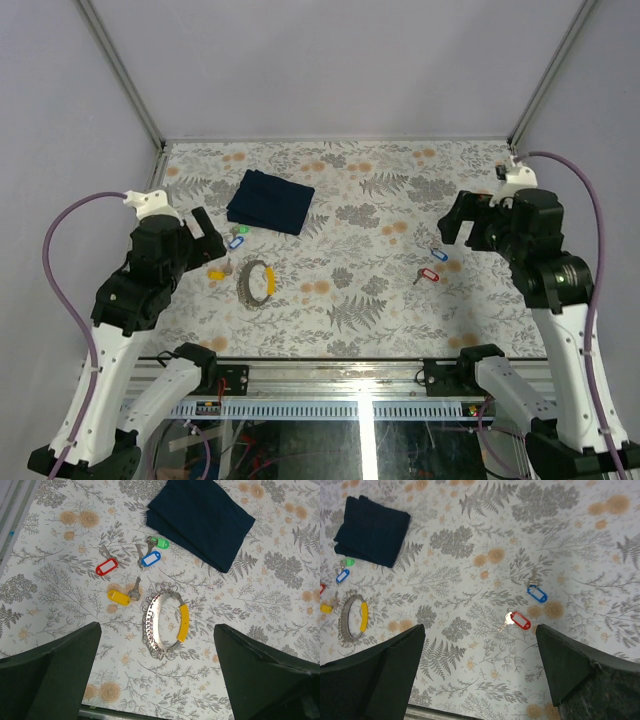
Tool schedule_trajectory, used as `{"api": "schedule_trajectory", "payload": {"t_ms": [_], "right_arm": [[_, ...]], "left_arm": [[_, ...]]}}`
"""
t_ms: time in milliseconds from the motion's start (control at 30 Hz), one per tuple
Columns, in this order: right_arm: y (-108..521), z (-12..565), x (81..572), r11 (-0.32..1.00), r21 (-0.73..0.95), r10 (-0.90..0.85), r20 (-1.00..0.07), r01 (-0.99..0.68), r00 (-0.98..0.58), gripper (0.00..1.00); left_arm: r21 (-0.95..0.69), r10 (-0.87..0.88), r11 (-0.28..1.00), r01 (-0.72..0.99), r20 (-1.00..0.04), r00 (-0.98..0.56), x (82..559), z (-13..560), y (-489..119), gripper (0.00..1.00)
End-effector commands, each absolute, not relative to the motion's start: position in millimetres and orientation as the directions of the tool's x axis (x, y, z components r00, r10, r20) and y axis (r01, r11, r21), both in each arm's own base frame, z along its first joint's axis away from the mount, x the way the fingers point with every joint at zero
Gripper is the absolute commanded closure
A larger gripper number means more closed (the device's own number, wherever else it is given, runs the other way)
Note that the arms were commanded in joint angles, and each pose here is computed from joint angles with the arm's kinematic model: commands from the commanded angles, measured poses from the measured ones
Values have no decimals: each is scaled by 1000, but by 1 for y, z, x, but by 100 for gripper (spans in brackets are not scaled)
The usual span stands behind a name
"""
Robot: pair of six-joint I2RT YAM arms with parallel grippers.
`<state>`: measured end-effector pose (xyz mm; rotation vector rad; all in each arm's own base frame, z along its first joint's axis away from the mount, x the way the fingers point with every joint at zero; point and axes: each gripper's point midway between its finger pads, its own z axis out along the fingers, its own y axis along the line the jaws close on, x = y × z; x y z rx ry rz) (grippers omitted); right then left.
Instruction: Put the keys on the keyring
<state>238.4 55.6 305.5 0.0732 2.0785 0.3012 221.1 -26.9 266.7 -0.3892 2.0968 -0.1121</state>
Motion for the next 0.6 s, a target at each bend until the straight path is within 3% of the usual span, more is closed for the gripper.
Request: {"api": "schedule_trajectory", "payload": {"t_ms": [0,233,567], "right_arm": [[80,283,255,935,329,198,-799,-137,-568,1],[98,239,276,901,404,219,-735,-155,-642,0],[136,223,296,815,554,282,-633,-168,-721,7]], "left_arm": [[-269,-338,939,-214,-836,-432,226,273,-28,0],[-324,-363,932,-163,-823,-437,236,255,-44,0],[-362,-488,872,-330,-699,-522,251,210,-50,0]]}}
